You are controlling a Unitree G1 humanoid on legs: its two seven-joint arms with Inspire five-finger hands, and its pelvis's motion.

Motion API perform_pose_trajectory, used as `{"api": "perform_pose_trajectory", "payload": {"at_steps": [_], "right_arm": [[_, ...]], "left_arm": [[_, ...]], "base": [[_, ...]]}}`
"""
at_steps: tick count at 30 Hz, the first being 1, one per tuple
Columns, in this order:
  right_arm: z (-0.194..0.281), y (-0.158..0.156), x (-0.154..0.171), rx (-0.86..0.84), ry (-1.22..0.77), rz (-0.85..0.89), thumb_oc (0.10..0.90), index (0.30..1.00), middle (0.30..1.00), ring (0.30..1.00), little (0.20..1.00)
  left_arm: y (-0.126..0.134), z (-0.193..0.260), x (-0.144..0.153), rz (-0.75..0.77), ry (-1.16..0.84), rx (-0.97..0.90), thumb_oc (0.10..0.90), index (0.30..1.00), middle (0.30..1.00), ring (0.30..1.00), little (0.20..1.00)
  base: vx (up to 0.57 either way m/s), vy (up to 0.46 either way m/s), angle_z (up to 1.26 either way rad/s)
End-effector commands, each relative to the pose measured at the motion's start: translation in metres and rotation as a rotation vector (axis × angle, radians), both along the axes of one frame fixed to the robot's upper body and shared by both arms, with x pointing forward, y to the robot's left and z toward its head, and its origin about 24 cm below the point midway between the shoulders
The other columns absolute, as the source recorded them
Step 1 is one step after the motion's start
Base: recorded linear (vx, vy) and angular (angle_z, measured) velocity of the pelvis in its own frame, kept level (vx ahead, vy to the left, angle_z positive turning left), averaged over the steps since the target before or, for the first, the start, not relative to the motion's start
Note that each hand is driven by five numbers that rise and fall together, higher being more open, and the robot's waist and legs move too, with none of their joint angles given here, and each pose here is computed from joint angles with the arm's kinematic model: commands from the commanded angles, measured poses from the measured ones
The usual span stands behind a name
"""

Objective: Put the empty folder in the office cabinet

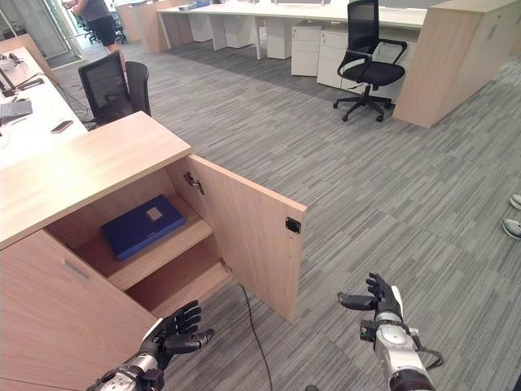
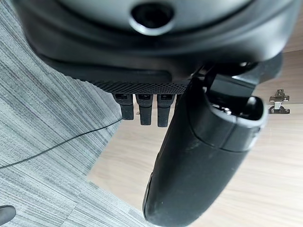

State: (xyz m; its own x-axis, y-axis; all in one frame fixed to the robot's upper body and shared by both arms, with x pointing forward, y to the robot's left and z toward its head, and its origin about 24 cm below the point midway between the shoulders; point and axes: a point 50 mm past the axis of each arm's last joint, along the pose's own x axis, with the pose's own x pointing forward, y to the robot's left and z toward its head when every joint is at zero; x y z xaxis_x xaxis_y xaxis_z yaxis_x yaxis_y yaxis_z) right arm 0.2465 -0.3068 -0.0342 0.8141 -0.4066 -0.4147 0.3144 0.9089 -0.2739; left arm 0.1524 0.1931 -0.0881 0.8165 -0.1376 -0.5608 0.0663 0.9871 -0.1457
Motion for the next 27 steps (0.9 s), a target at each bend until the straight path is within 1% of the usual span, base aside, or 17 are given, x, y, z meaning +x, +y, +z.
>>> {"api": "perform_pose_trajectory", "payload": {"at_steps": [1,2,4,5,6,10,13,14,19,22,27], "right_arm": [[0.052,0.003,0.047,-0.036,-0.226,0.052,0.8,0.9,0.9,0.9,0.9],[0.054,0.011,0.053,-0.028,-0.234,0.085,0.8,0.9,0.9,0.9,0.9],[0.055,0.018,0.057,-0.024,-0.239,0.112,0.8,0.9,0.9,0.9,0.9],[0.06,0.034,0.065,-0.014,-0.261,0.177,0.8,0.9,0.9,0.9,0.9],[0.061,0.043,0.067,-0.004,-0.269,0.207,0.8,0.9,0.9,0.9,0.9],[0.061,0.072,0.073,0.063,-0.302,0.273,0.8,0.9,0.9,0.9,0.9],[0.057,0.095,0.071,0.131,-0.314,0.331,0.8,0.9,0.9,0.9,0.9],[0.057,0.095,0.071,0.131,-0.314,0.331,0.8,0.9,0.9,0.9,0.9],[0.05,0.119,0.063,0.194,-0.312,0.406,0.8,0.9,0.9,0.9,0.9],[0.043,0.132,0.053,0.197,-0.29,0.477,0.8,0.9,0.9,0.9,0.9],[0.038,0.137,0.047,0.211,-0.277,0.491,0.8,0.9,0.9,0.9,0.9]], "left_arm": [[0.004,0.02,0.027,-0.067,-0.132,0.027,0.8,0.9,0.9,0.9,0.9],[0.006,0.018,0.025,-0.069,-0.117,0.036,0.8,0.9,0.9,0.9,0.9],[0.006,0.016,0.023,-0.068,-0.106,0.039,0.8,0.9,0.9,0.9,0.9],[0.008,0.012,0.02,-0.066,-0.085,0.052,0.8,0.9,0.9,0.9,0.9],[0.009,0.01,0.019,-0.062,-0.076,0.058,0.8,0.9,0.9,0.9,0.9],[0.011,0.006,0.015,-0.049,-0.052,0.074,0.8,0.9,0.9,0.9,0.9],[0.012,0.006,0.015,-0.033,-0.05,0.082,0.8,0.9,0.9,0.9,0.9],[0.012,0.006,0.015,-0.033,-0.049,0.082,0.8,0.9,0.9,0.9,0.9],[0.015,0.005,0.014,-0.006,-0.047,0.096,0.8,0.9,0.9,0.9,0.9],[0.018,0.003,0.012,0.021,-0.04,0.108,0.8,0.9,0.9,0.9,0.9],[0.019,0.003,0.011,0.033,-0.04,0.115,0.8,0.9,0.9,0.9,0.9]], "base": [[0.0,0.0,0.0],[0.0,0.0,0.0],[0.0,0.002,0.03],[0.01,0.003,0.04],[0.0,0.0,0.0],[0.0,0.0,0.0],[0.0,0.002,0.01],[-0.01,0.004,0.07],[-0.01,0.0,0.07],[-0.01,-0.009,0.08],[0.0,-0.005,0.09]]}}
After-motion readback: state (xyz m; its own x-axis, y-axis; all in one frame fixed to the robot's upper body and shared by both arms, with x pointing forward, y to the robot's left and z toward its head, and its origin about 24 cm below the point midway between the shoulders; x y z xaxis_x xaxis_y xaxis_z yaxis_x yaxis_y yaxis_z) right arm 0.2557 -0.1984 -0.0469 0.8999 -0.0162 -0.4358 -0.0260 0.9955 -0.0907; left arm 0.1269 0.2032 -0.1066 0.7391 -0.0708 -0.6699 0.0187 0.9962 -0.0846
